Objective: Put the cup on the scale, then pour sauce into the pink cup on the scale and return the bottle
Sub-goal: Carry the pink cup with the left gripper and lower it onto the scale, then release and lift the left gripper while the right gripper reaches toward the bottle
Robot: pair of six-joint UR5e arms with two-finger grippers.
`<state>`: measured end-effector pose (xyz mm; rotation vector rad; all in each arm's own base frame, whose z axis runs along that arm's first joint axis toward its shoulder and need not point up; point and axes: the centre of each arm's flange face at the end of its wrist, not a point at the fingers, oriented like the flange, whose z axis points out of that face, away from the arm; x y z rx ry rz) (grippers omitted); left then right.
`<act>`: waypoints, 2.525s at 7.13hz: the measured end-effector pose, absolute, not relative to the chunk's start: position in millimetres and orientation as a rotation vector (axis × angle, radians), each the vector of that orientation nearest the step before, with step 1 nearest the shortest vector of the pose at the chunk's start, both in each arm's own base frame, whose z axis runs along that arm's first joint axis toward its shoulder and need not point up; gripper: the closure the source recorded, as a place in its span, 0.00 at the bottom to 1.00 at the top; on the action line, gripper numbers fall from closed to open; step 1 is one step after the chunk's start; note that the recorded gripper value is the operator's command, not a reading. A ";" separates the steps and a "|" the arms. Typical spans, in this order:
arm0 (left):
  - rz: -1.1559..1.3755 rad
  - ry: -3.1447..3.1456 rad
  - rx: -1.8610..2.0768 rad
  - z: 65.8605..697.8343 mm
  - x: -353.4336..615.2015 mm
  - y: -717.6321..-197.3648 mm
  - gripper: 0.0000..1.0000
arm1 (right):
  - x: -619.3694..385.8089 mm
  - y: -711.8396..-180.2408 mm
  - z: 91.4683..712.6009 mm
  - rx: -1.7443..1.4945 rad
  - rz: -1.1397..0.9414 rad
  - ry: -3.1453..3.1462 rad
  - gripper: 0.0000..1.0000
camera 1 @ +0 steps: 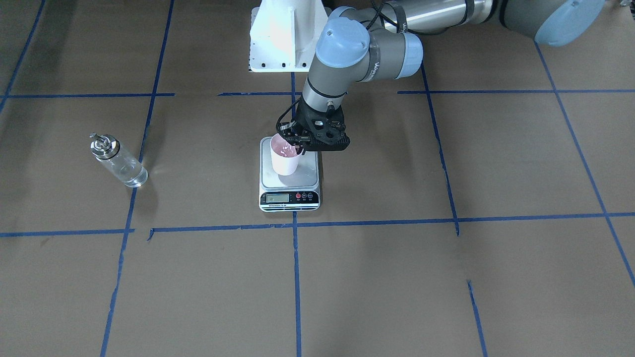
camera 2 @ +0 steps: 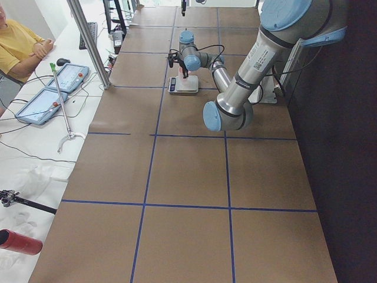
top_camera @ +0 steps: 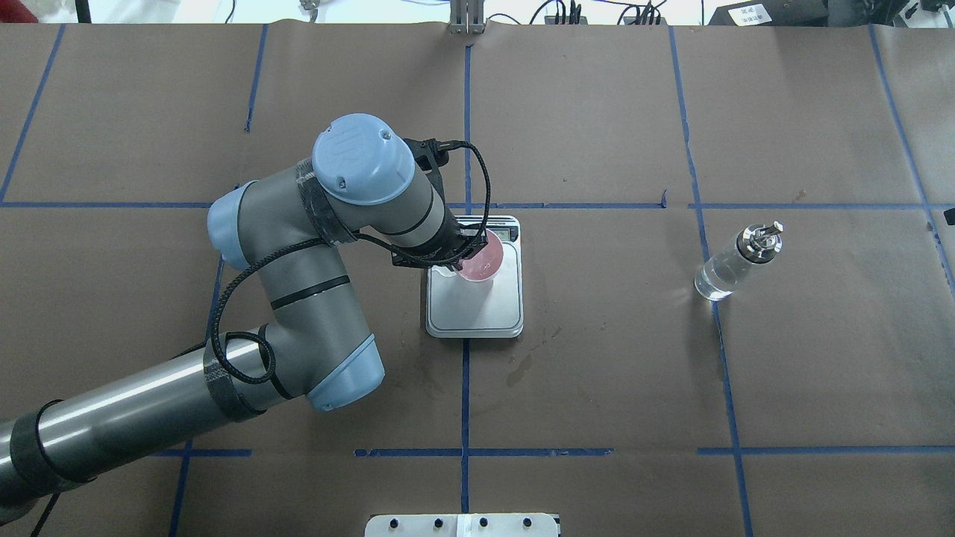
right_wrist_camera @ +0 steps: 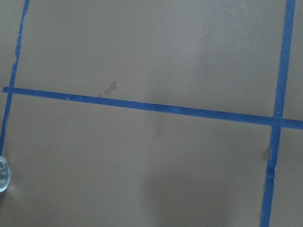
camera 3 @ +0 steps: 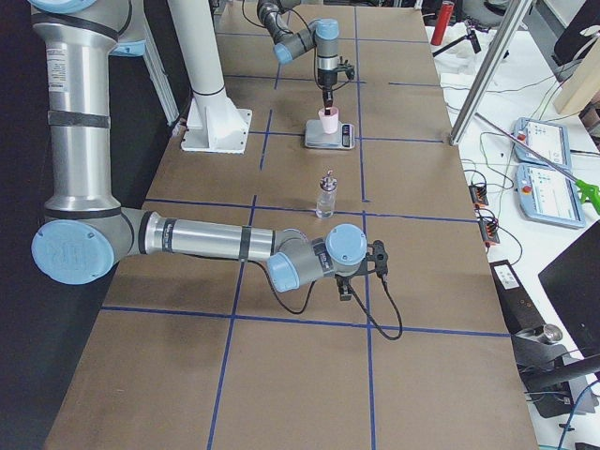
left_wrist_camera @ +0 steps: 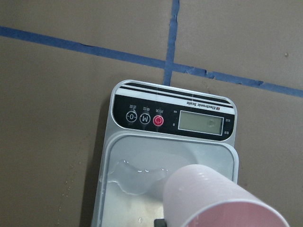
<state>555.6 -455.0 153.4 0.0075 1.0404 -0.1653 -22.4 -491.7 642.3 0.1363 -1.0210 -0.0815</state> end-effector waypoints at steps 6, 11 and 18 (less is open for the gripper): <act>-0.164 1.102 0.042 121.3 502.6 -437.3 0.35 | -32.3 -494.2 624.7 0.153 -0.107 -1.054 0.00; -0.232 1.159 0.130 108.0 422.1 -458.1 0.35 | -132.3 -427.8 518.6 0.220 -0.014 -1.244 0.00; -0.248 1.156 0.141 111.4 414.3 -465.2 0.35 | -295.7 -289.0 469.2 0.433 0.007 -1.008 0.00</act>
